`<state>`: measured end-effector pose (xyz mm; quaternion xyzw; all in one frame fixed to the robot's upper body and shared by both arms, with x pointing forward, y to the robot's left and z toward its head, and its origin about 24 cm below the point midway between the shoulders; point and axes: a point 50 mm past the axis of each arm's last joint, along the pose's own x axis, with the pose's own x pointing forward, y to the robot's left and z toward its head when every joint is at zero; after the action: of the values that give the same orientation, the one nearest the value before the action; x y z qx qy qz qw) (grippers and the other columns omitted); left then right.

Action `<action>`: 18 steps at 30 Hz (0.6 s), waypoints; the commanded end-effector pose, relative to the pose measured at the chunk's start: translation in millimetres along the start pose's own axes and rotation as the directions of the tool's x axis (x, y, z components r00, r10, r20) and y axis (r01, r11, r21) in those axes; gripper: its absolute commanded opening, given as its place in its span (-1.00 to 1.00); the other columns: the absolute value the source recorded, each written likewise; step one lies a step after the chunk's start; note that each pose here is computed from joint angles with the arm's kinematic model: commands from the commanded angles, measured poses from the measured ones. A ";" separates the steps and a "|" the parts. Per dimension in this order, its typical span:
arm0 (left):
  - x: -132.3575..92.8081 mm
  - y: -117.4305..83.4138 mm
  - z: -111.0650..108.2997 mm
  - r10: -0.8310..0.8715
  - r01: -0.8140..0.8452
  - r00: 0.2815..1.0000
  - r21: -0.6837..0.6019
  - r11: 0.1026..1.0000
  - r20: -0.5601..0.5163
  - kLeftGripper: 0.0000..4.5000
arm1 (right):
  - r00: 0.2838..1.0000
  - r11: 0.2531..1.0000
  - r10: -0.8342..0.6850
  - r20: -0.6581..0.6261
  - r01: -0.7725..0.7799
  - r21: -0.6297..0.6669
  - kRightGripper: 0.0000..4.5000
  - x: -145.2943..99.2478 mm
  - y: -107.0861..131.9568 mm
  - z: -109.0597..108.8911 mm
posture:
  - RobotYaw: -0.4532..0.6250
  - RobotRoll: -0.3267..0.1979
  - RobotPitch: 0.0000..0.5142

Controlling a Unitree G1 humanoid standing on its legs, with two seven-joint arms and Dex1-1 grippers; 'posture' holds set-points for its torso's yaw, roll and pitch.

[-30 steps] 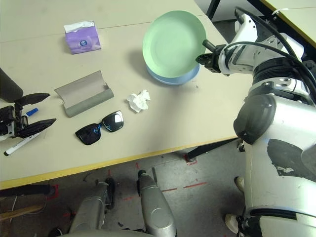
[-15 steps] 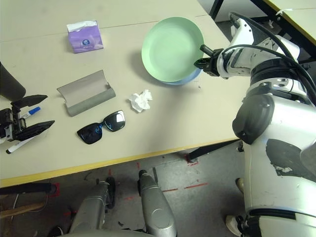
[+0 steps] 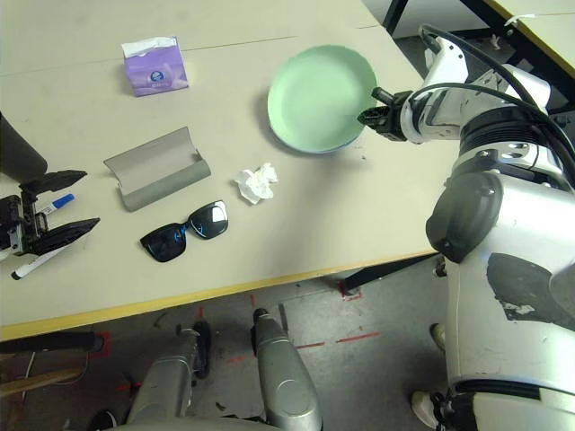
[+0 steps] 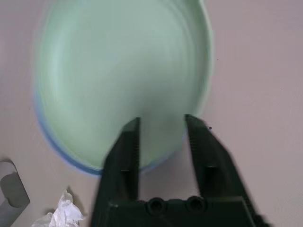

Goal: Organize and tidy the items on the table.

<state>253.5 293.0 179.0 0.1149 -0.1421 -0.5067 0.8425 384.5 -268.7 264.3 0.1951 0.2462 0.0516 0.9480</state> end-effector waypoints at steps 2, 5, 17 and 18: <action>0.5 -0.6 -7.4 -0.003 0.003 1.000 -0.017 1.000 -0.009 1.00 | 1.000 1.000 -0.020 -0.006 0.020 -0.010 0.56 -5.2 -5.5 2.1 | -0.56 0.25 0.14; 1.9 0.1 -9.5 -0.003 0.003 1.000 -0.018 1.000 -0.006 1.00 | 1.000 1.000 -0.010 -0.003 0.010 -0.014 0.99 -9.1 -4.9 5.6 | -0.59 0.25 0.12; -4.7 6.1 -6.0 0.028 -0.028 1.000 0.000 1.000 0.000 1.00 | 0.906 0.679 0.379 -0.186 -0.409 -0.609 0.99 -83.9 26.2 -28.6 | -0.69 0.25 0.17; -5.7 6.1 -6.1 0.026 -0.026 1.000 -0.003 1.000 -0.004 1.00 | 0.891 0.643 0.410 -0.195 -0.434 -0.631 0.99 -92.1 30.8 -38.3 | -0.70 0.25 0.18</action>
<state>259.9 299.9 175.2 0.1074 -0.1462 -0.4921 0.8514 307.3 -263.9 267.6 -0.0614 0.2286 0.3013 0.9237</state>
